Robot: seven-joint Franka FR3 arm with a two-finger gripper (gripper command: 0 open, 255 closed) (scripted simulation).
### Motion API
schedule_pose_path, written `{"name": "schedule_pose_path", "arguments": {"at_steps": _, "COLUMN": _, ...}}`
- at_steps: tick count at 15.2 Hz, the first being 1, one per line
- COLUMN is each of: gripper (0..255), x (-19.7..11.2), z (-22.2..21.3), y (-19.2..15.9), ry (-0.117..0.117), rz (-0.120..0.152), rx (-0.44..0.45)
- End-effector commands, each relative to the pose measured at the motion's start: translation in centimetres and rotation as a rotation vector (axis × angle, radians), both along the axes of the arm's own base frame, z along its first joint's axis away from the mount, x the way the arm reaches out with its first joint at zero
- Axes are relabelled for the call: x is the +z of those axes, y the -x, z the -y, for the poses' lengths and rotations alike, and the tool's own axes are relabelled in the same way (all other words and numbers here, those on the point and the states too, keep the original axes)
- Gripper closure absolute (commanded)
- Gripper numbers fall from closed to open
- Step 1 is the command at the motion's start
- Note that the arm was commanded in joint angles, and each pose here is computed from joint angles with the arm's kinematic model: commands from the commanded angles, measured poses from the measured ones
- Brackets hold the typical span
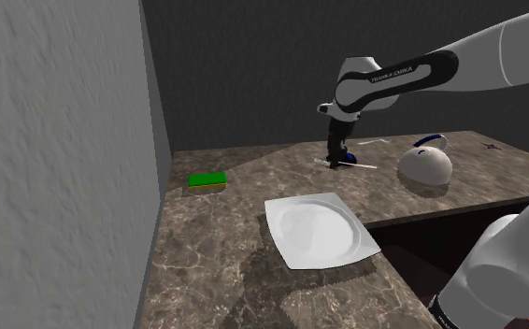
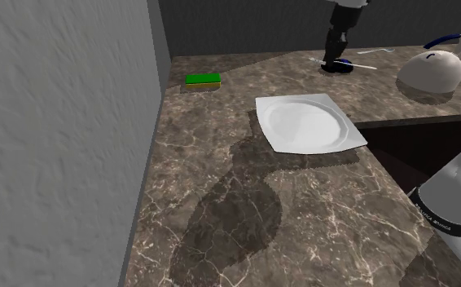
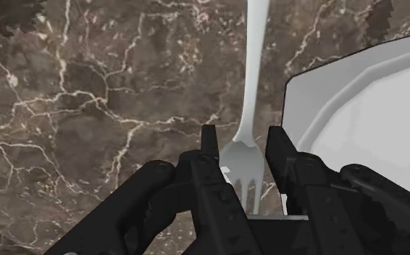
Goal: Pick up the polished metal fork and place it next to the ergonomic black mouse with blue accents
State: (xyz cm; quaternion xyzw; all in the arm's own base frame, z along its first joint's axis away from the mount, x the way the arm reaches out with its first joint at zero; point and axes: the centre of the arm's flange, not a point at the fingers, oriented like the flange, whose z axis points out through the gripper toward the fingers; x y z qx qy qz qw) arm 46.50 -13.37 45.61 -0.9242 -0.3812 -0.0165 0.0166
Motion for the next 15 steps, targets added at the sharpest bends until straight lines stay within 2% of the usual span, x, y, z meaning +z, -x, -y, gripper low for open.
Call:
{"name": "schedule_pose_path", "arguments": {"at_steps": 1, "gripper": 255, "x": -0.1, "z": 2.5, "y": 0.5, "ry": 0.000, "rz": 0.000, "rx": 0.002}}
{"name": "schedule_pose_path", "arguments": {"at_steps": 9, "gripper": 255, "x": -0.1, "z": 12.8, "y": 2.3, "ry": 0.000, "rz": 0.000, "rx": 0.002}}
{"name": "schedule_pose_path", "arguments": {"at_steps": 15, "gripper": 255, "x": -3.3, "z": 12.8, "y": 2.3, "ry": 0.000, "rz": 0.000, "rx": 0.002}}
